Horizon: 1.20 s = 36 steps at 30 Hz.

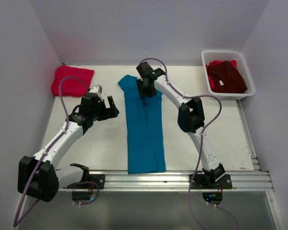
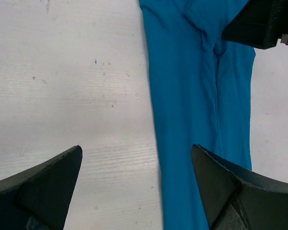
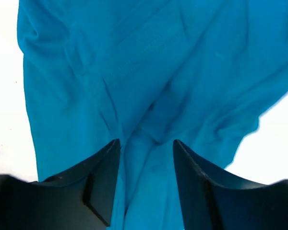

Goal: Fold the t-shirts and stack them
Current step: Fold the tshirt

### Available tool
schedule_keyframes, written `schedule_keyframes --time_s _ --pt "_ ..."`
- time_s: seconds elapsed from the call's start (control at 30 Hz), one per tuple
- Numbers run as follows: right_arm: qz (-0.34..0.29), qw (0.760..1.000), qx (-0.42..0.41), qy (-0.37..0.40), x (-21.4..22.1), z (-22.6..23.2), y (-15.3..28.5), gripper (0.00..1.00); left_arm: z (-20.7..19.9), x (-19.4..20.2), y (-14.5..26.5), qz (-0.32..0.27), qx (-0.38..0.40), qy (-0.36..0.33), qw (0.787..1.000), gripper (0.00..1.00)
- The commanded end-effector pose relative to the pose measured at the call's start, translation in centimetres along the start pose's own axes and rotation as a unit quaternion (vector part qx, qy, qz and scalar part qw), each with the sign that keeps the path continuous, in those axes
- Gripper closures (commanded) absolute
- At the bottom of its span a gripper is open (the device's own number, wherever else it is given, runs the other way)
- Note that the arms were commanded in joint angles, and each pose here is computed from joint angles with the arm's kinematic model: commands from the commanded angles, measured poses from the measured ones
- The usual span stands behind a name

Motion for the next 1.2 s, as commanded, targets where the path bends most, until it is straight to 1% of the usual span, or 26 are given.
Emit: schedule_keyframes --time_s 0.0,0.1,0.27,0.43,0.53,0.73,0.83,0.93,1.13,1.17 --pt "-0.011 0.998 -0.055 0.029 -1.0 1.2 -0.4 0.47 -1.2 -0.3 0.5 -0.017 0.032 0.009 0.999 0.01" --pt "-0.024 0.995 -0.089 0.033 -1.8 1.6 -0.5 0.4 -1.3 0.2 0.6 -0.015 0.036 0.008 0.999 0.01" --pt "-0.065 0.988 -0.138 0.036 -3.5 2.4 0.5 0.4 -1.5 0.7 0.6 -0.011 0.04 0.008 0.999 0.01" --pt "-0.123 0.98 -0.149 0.043 -6.4 2.7 2.1 0.39 -1.3 1.3 0.4 -0.004 0.039 0.007 0.999 0.01" --pt "-0.126 0.98 -0.149 0.045 -6.7 2.5 1.1 0.37 -1.3 1.5 0.4 -0.004 0.039 0.006 0.999 0.01" --pt "-0.09 0.987 -0.127 0.044 -4.8 1.4 -3.0 0.33 -1.4 1.5 0.5 -0.006 0.044 0.007 0.999 0.01" --pt "-0.064 0.989 -0.128 0.04 -3.5 1.0 -4.7 0.34 -1.3 1.5 0.5 -0.007 0.043 0.007 0.999 0.0" --pt "-0.054 0.989 -0.132 0.04 -2.9 1.0 -5.5 0.37 -1.3 1.5 0.4 -0.007 0.043 0.007 0.999 0.0" --pt "-0.054 0.988 -0.138 0.033 -2.8 1.1 -5.6 0.5 -1.3 1.6 0.3 -0.006 0.044 0.007 0.999 0.0" --pt "-0.058 0.988 -0.138 0.034 -2.9 1.1 -5.3 0.54 -1.2 1.7 0.3 -0.006 0.043 0.007 0.999 0.0"
Point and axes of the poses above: each gripper's point midway between its finger pads, its own y axis back along the fingers, its own z axis along the line the jaws close on, x = y × z, the point moved 4 cm from there along y, back along the fingers, and after that the axes turned 8 degrees about y, right-handed, at the moved point
